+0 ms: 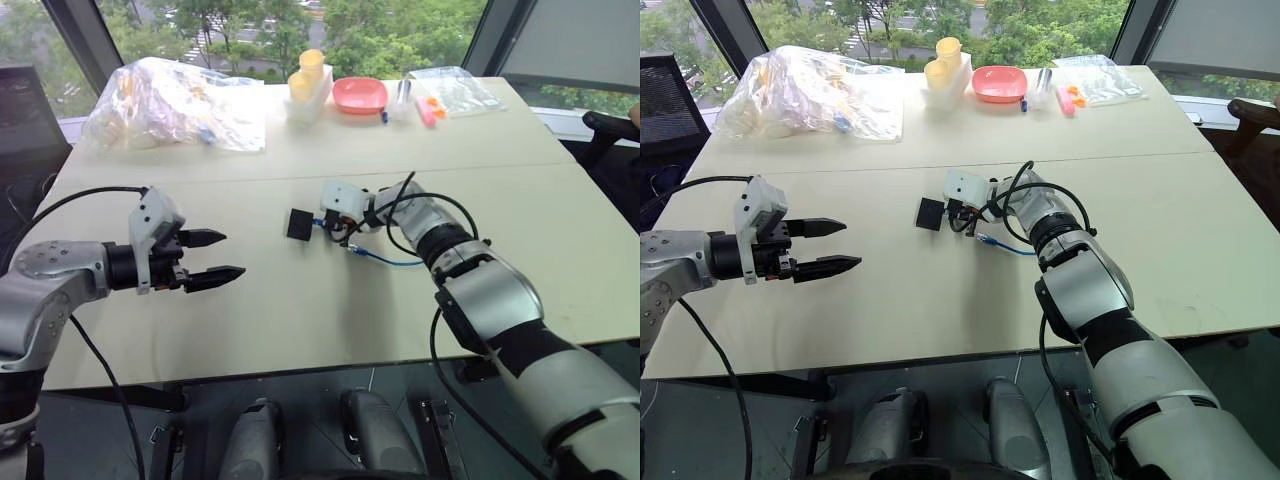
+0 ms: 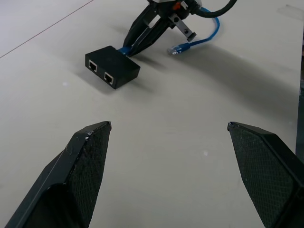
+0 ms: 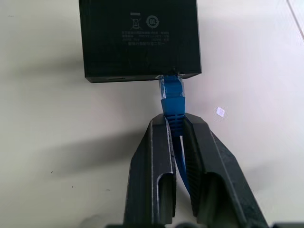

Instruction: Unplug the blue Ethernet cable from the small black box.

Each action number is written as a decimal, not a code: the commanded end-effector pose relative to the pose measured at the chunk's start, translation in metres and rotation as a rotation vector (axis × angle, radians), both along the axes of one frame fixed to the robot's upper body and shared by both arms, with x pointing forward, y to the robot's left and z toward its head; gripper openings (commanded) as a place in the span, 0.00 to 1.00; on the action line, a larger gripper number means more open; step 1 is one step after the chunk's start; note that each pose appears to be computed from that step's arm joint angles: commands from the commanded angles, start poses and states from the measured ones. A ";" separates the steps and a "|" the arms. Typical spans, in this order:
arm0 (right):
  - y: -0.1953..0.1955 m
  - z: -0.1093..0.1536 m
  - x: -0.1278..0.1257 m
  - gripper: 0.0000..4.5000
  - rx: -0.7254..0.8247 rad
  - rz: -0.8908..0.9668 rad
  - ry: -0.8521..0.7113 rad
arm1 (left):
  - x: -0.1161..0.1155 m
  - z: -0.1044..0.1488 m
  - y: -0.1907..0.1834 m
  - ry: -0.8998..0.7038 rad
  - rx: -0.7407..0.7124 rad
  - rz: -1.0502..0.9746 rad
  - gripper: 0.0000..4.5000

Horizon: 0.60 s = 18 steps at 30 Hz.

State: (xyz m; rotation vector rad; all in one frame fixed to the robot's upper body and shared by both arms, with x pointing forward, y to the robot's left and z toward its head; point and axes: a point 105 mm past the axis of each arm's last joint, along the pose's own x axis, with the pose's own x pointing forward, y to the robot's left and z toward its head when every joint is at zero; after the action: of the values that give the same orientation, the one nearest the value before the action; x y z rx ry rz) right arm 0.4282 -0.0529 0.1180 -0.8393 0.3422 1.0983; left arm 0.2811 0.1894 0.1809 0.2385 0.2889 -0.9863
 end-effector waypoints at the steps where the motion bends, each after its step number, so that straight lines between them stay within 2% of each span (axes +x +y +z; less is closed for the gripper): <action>1: -0.001 0.021 -0.003 0.01 0.011 0.099 -0.047 | 0.003 0.006 0.006 -0.036 0.010 0.010 0.92; 4: -0.004 0.067 0.003 0.01 0.095 0.148 -0.268 | 0.017 0.013 0.013 -0.067 -0.020 0.041 0.92; 8: -0.011 0.122 -0.003 0.01 0.139 0.173 -0.621 | 0.052 0.032 0.021 -0.084 -0.177 0.107 0.92; 14: -0.001 0.151 -0.030 0.01 0.063 0.124 -0.972 | 0.100 0.053 -0.005 0.003 -0.427 0.027 0.92; 18: 0.001 0.163 -0.034 0.01 0.021 0.066 -1.107 | 0.123 0.069 -0.021 0.034 -0.527 0.001 0.92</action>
State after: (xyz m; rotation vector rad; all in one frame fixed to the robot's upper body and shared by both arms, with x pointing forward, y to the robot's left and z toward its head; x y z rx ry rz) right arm 0.3995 -0.0518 0.2530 -1.2865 -0.5297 0.6634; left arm 0.4002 0.1655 0.2372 -0.2702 0.0932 -1.0292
